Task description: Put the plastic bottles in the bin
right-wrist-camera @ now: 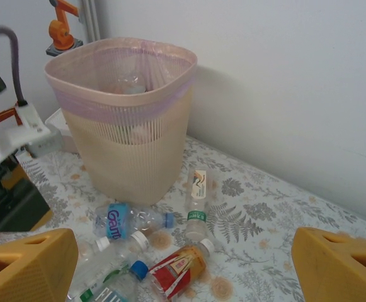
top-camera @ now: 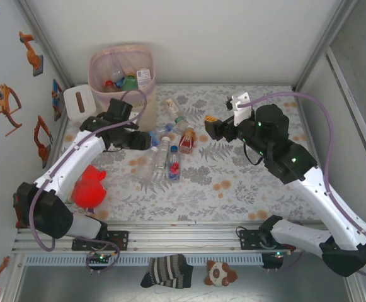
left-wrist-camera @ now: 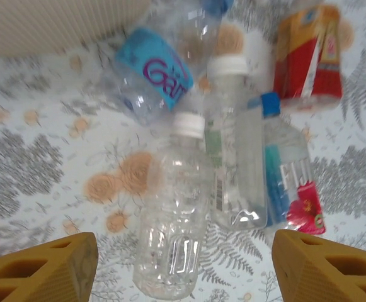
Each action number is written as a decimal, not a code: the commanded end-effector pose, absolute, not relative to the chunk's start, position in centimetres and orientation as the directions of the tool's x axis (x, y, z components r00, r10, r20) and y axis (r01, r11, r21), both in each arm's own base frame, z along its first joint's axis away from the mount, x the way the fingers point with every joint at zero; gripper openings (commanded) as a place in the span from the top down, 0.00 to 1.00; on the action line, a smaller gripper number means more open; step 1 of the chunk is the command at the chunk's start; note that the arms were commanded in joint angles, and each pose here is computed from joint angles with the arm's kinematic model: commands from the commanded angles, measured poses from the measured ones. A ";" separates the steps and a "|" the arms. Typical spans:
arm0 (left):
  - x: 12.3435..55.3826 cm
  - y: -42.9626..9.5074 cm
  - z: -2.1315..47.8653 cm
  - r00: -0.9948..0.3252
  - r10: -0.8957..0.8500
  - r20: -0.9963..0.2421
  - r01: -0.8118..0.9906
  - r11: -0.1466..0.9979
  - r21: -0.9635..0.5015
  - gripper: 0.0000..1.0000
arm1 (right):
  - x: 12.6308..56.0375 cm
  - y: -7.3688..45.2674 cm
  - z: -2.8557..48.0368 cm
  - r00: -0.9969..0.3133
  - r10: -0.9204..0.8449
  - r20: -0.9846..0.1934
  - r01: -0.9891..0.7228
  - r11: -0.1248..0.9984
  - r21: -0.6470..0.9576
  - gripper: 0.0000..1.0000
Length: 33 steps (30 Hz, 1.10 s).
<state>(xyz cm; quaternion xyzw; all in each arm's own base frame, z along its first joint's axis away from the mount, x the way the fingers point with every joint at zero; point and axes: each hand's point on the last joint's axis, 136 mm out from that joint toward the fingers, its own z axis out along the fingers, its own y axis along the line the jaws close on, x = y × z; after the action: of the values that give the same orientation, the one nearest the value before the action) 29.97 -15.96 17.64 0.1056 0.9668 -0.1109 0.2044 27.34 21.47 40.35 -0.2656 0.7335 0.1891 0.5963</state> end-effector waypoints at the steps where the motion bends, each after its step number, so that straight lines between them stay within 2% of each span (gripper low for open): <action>1: 29.1 -17.0 16.4 -0.907 0.113 -0.406 0.225 0.944 -0.242 0.28 | 27.5 21.6 42.2 -0.118 -0.110 -0.987 -0.616 0.787 -0.014 0.13; 13: 27.3 -17.4 10.3 -0.945 0.193 -0.264 0.254 0.941 -0.223 0.28 | 27.5 21.8 41.9 -0.131 -0.100 -0.986 -0.623 0.782 0.004 0.13; 33: 27.3 -16.4 5.1 -0.957 0.255 -0.140 0.273 0.954 -0.127 0.31 | 27.0 21.2 42.0 -0.133 -0.103 -0.986 -0.613 0.790 0.000 0.13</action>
<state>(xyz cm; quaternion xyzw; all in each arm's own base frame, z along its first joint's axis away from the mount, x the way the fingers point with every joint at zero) 27.49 -16.49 5.88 0.1198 0.9870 -0.0815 0.0697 27.29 21.66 40.26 -0.2611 0.7361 0.1989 0.5920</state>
